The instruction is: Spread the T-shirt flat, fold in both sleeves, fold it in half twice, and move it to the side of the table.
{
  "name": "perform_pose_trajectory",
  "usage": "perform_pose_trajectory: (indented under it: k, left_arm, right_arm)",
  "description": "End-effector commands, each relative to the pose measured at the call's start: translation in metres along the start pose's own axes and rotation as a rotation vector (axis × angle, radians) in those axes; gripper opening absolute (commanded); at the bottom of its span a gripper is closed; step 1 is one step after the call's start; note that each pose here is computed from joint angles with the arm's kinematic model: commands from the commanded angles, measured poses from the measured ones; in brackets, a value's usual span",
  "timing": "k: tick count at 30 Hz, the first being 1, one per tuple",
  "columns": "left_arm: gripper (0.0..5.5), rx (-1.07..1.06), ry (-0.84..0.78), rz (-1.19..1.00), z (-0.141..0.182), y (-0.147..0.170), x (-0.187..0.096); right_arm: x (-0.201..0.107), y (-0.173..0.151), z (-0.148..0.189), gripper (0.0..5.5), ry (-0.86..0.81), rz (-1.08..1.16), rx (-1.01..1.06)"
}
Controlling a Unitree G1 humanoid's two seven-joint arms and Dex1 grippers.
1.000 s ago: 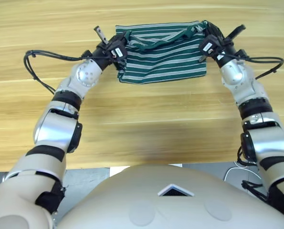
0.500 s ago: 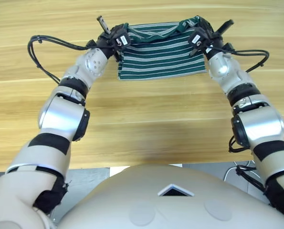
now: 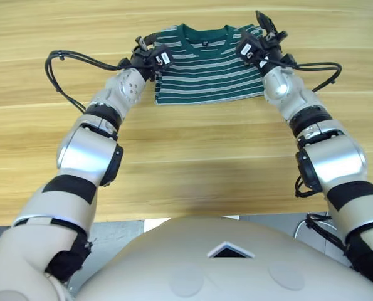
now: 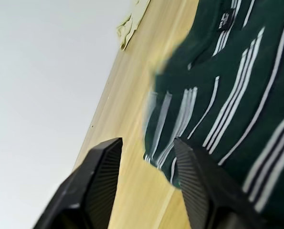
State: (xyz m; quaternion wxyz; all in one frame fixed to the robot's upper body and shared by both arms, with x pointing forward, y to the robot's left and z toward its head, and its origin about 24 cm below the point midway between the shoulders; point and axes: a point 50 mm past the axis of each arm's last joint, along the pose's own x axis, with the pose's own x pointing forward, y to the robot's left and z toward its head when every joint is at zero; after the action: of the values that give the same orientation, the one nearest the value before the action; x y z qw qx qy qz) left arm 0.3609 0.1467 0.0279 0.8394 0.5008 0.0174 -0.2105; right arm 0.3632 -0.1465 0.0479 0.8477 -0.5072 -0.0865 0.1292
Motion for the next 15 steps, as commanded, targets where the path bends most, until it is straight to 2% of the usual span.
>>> perform_pose_trajectory:
  k: [1,3,6,8,10,15]
  left_arm:
    - [2.7,-0.02,0.051,0.041,-0.002,0.006,0.002]
    - [2.99,-0.031,0.093,0.072,-0.005,0.011,0.003]
    - [3.33,-0.065,0.198,0.159,-0.024,0.029,-0.004]
    - [3.33,-0.14,0.246,0.218,-0.038,0.039,-0.011]
    - [3.33,-0.334,0.269,0.312,-0.056,0.052,-0.024]
    - [3.33,-0.61,0.218,0.475,-0.09,0.068,-0.057]
  right_arm:
    - [0.0,0.034,0.048,3.16,-0.229,0.106,-0.01]
    - [-0.012,0.076,0.088,3.19,-0.392,0.281,-0.021]
    - [-0.017,0.109,0.129,3.19,-0.484,0.445,-0.08]
    - [-0.012,0.114,0.138,3.19,-0.478,0.493,-0.13]
    - [-0.006,0.114,0.14,3.19,-0.461,0.542,-0.181]
    - [-0.018,0.118,0.133,3.19,-0.556,0.694,-0.216]
